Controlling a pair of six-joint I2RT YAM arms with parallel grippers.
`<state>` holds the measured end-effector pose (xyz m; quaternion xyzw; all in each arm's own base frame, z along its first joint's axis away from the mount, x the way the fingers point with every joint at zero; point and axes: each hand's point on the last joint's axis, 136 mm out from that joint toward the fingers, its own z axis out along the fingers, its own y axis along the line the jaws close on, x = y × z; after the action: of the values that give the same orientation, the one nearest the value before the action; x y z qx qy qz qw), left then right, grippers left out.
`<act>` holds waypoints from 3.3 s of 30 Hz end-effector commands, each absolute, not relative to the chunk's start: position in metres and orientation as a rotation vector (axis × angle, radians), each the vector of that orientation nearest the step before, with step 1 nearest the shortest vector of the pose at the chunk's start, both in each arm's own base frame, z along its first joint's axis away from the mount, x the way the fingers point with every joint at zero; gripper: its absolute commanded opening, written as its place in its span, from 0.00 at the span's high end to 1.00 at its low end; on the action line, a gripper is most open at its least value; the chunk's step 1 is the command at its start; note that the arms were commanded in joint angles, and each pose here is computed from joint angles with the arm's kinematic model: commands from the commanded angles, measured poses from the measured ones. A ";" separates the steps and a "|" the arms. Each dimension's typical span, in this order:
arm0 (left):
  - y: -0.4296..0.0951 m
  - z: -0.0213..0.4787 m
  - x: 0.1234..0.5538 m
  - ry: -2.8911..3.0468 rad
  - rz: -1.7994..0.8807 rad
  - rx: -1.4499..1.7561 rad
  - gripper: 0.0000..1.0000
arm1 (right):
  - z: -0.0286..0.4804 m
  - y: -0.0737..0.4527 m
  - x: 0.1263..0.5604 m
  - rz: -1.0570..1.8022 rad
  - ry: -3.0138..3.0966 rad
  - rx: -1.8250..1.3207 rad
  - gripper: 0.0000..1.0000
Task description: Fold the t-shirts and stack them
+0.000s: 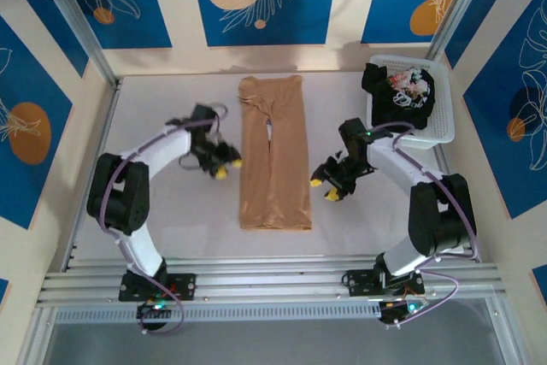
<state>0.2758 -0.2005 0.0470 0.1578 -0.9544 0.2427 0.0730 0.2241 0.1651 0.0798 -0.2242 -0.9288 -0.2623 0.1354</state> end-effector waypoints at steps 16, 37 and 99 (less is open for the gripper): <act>-0.220 0.021 0.163 -2.701 0.497 0.287 0.61 | 0.035 0.188 0.182 -0.708 -2.551 -0.457 0.49; -0.255 0.022 0.172 -2.742 0.570 0.313 0.71 | 0.014 0.210 0.168 -0.486 -2.539 -0.317 0.73; -0.235 0.091 0.471 -3.069 0.911 0.591 0.55 | 0.083 0.206 0.468 -0.857 -2.820 -0.557 0.57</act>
<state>0.4611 -0.2443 0.0694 0.1827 -0.9413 0.2821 -0.0320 0.4596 0.2052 0.0592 -0.2069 -0.9380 -0.2624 0.0919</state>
